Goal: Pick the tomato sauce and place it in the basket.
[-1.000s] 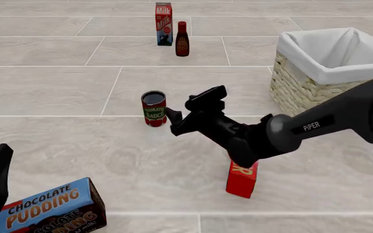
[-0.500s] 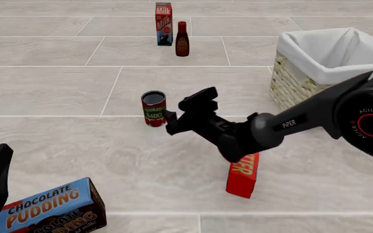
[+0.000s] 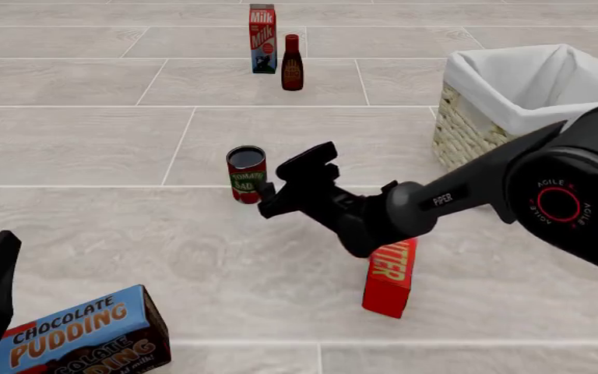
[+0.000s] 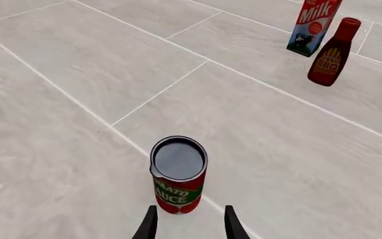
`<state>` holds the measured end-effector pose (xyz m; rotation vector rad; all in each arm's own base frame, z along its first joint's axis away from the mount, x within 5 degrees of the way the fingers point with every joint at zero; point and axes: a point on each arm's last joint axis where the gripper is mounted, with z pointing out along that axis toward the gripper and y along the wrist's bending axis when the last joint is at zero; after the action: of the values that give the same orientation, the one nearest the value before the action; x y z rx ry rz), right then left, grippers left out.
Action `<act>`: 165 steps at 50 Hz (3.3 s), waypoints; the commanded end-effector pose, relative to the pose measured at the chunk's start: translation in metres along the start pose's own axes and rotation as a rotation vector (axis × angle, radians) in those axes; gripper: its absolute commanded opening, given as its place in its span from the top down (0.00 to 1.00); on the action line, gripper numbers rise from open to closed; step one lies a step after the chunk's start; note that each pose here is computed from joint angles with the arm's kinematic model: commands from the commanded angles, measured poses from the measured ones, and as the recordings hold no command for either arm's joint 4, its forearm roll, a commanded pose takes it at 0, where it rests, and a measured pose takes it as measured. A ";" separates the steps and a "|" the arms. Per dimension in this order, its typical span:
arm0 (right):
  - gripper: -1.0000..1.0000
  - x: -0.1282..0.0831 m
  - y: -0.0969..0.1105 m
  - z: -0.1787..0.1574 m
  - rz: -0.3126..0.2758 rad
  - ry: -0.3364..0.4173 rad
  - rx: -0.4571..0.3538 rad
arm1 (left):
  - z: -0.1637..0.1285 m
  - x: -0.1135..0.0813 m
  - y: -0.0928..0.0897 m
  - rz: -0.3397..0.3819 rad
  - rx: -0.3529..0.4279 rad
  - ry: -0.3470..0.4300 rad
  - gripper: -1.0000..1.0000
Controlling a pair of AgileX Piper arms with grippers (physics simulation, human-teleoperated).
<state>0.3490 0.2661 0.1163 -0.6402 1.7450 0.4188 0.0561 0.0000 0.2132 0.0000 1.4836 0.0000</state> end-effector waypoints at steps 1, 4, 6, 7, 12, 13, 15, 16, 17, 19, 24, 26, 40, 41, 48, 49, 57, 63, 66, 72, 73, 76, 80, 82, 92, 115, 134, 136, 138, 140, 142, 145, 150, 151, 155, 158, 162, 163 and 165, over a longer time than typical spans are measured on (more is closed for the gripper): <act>0.00 0.004 0.003 0.005 0.004 0.008 -0.006 | 0.000 0.000 0.000 0.000 0.000 0.000 0.00; 0.00 0.004 0.003 0.007 0.006 0.008 -0.007 | 0.000 0.000 0.000 0.000 0.000 0.000 0.00; 0.00 0.004 0.004 0.007 0.005 0.010 -0.008 | 0.000 0.000 0.000 0.000 0.000 0.000 0.00; 0.00 0.005 0.005 0.008 0.004 0.011 -0.010 | 0.000 0.000 0.000 0.000 0.000 0.000 0.00; 0.00 0.005 0.007 0.009 0.003 0.016 -0.016 | 0.000 0.000 0.000 0.000 0.000 0.000 0.00; 0.00 0.006 0.008 0.009 0.002 0.016 -0.017 | 0.000 0.000 0.000 0.000 0.000 0.000 0.00; 0.00 0.007 0.008 0.010 0.001 0.019 -0.017 | 0.000 0.000 0.000 0.000 0.000 0.000 0.00; 0.00 0.007 0.008 0.010 0.000 0.021 -0.018 | 0.000 0.000 0.000 0.000 0.000 0.000 0.00; 0.00 0.007 0.009 0.011 0.000 0.022 -0.019 | 0.000 0.000 0.000 0.000 0.000 0.000 0.00; 0.00 0.008 0.010 0.011 -0.003 0.024 -0.023 | 0.000 0.000 0.000 0.000 0.000 0.000 0.00; 0.00 0.009 0.008 0.015 -0.007 0.029 -0.018 | 0.000 0.000 0.000 0.000 0.000 0.000 0.00; 0.00 0.010 0.008 0.016 -0.005 0.030 -0.018 | 0.000 0.000 0.000 0.000 0.000 0.000 0.00; 0.00 0.011 0.011 0.022 -0.014 0.034 -0.024 | 0.000 0.000 0.000 0.000 0.000 0.000 0.00; 0.00 0.011 0.011 0.022 -0.014 0.034 -0.024 | 0.000 0.000 0.000 0.000 0.000 0.000 0.00; 0.00 0.013 0.015 0.025 -0.017 0.042 -0.031 | 0.000 0.000 0.000 0.000 0.000 0.000 0.00; 0.00 0.013 0.015 0.026 -0.017 0.042 -0.033 | 0.000 0.000 0.000 0.000 0.000 0.000 0.00; 0.00 0.014 0.015 0.030 -0.019 0.048 -0.032 | 0.000 0.000 0.000 0.000 0.000 0.000 0.00; 0.00 0.015 0.016 0.032 -0.020 0.053 -0.035 | 0.000 0.000 0.000 0.000 0.000 0.000 0.00; 0.00 0.015 0.014 0.034 -0.021 0.053 -0.030 | 0.000 0.000 0.000 0.000 0.000 0.000 0.00; 0.00 0.016 0.014 0.034 -0.020 0.053 -0.029 | 0.000 0.000 0.000 0.000 0.000 0.000 0.00; 0.00 0.017 0.014 0.035 -0.019 0.054 -0.029 | 0.000 0.000 0.000 0.000 0.000 0.000 0.00; 0.00 0.017 0.013 0.037 -0.018 0.055 -0.027 | 0.000 0.000 0.000 0.000 0.000 0.000 0.00; 0.00 0.016 0.013 0.037 -0.020 0.054 -0.028 | 0.000 0.000 0.000 0.000 0.000 0.000 0.00; 0.00 0.015 0.013 0.038 -0.019 0.053 -0.028 | 0.000 0.000 0.000 0.000 0.000 0.000 0.00; 0.00 0.017 0.019 0.040 -0.024 0.059 -0.039 | 0.000 0.000 0.000 0.000 0.000 0.000 0.00; 0.00 0.016 0.012 0.047 -0.022 0.062 -0.026 | 0.000 0.000 0.000 0.000 0.000 0.000 0.00; 0.00 0.015 0.014 0.050 -0.026 0.064 -0.031 | 0.000 0.000 0.000 0.000 0.000 0.000 0.00; 0.00 0.015 0.013 0.051 -0.026 0.064 -0.029 | 0.000 0.000 0.000 0.000 0.000 0.000 0.00; 0.00 0.015 0.013 0.052 -0.027 0.064 -0.028 | 0.000 0.000 0.000 0.000 0.000 0.000 0.00; 0.00 0.016 0.013 0.053 -0.029 0.066 -0.029 | 0.000 0.000 0.000 0.000 0.000 0.000 0.00; 0.00 0.016 0.014 0.053 -0.031 0.068 -0.030 | 0.000 0.000 0.000 0.000 0.000 0.000 0.00; 0.00 0.017 0.015 0.055 -0.031 0.071 -0.032 | 0.000 0.000 0.000 0.000 0.000 0.000 0.00; 0.00 0.018 0.012 0.056 -0.025 0.072 -0.026 | 0.000 0.000 0.000 0.000 0.000 0.000 0.00; 0.00 0.018 0.012 0.056 -0.025 0.072 -0.026 | 0.000 0.000 0.000 0.000 0.000 0.000 0.00; 0.00 0.018 0.013 0.057 -0.025 0.074 -0.027 | 0.000 0.000 0.000 0.000 0.000 0.000 0.00; 0.00 0.018 0.013 0.058 -0.025 0.076 -0.027 | 0.000 0.000 0.000 0.000 0.000 0.000 0.00; 0.00 0.018 0.012 0.059 -0.023 0.076 -0.026 | 0.000 0.000 0.000 0.000 0.000 0.000 0.00; 0.00 0.018 0.011 0.060 -0.022 0.076 -0.025 | 0.000 0.000 0.000 0.000 0.000 0.000 0.00; 0.00 0.018 0.010 0.060 -0.023 0.077 -0.023 | 0.000 0.000 0.000 0.000 0.000 0.000 0.00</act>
<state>0.3824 0.3058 0.0834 -0.7031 1.8023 0.4064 0.0561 0.0000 0.2132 0.0000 1.4836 0.0000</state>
